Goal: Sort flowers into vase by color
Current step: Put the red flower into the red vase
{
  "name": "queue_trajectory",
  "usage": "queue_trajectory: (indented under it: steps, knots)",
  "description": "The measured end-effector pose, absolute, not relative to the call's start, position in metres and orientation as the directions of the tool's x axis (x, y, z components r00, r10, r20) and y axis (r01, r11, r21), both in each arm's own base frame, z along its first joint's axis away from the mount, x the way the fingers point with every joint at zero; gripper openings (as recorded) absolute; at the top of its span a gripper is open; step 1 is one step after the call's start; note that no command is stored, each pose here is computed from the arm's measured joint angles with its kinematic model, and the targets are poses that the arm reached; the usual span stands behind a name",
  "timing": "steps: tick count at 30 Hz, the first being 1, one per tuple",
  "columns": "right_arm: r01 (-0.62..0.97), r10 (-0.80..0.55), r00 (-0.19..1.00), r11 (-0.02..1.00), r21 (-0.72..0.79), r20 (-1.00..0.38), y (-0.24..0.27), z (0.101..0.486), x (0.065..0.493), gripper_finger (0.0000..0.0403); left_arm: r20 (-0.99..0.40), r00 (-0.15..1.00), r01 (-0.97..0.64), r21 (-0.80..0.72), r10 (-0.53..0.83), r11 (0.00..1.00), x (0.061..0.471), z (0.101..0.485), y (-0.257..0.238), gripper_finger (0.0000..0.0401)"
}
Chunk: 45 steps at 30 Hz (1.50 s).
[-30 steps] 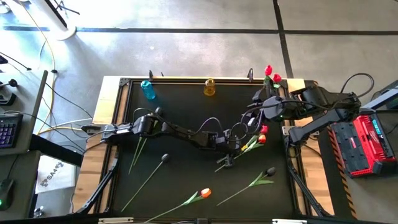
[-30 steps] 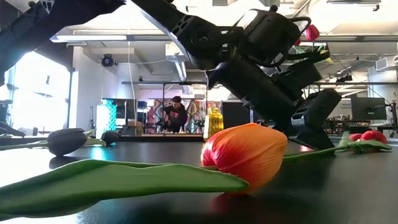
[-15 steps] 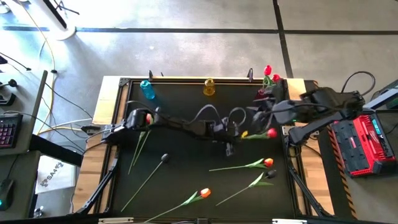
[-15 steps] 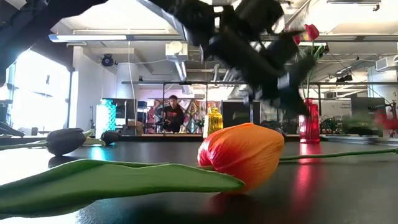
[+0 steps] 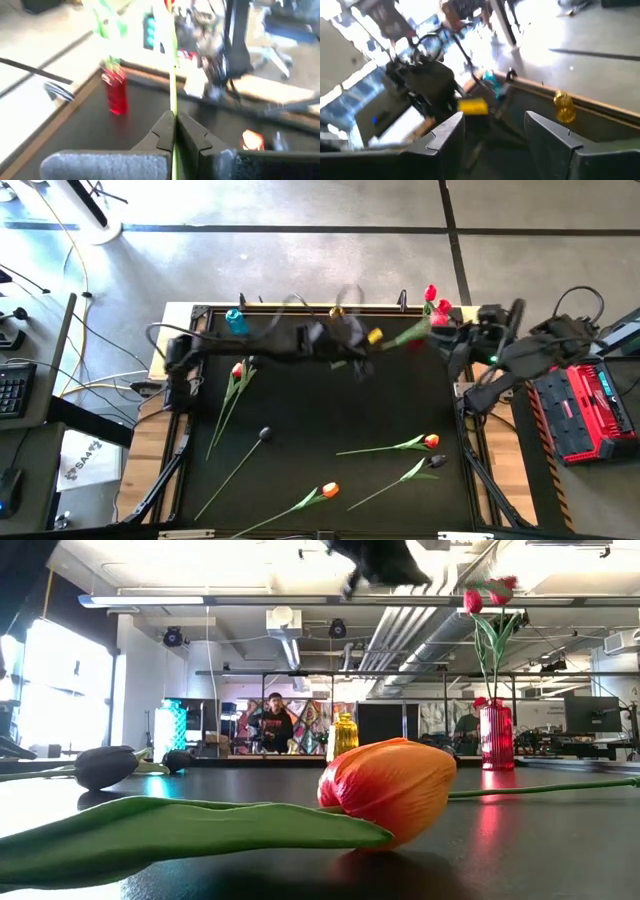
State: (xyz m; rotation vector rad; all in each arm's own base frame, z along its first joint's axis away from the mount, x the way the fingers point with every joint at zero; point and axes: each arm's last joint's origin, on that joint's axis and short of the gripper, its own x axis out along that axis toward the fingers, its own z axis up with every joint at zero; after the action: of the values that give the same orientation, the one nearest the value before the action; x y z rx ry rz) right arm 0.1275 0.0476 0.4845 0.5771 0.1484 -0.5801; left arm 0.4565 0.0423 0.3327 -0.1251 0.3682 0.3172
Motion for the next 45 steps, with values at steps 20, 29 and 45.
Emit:
queue_trajectory:
  steps: [20, 29, 45]
  knots:
    - [0.580, -0.589, 0.797, 0.680, 0.448, -0.137, 0.069, 0.494, 0.146, 0.0193, 0.104, 0.990, -0.092, -0.077, 0.100, 0.993, 0.404, 0.444, 0.037, 0.0000]
    - [0.553, -0.583, 0.812, 0.765, 0.330, -0.011, 0.075, 0.521, 0.160, 0.0213, 0.157, 0.987, -0.032, -0.073, 0.043, 0.997, 0.406, 0.448, 0.016, 0.0000]
    - [0.455, -0.478, 0.878, 0.851, 0.263, 0.027, 0.064, 0.528, 0.170, 0.0043, 0.148, 0.989, 0.001, -0.049, 0.006, 0.999, 0.406, 0.447, 0.000, 0.0000]
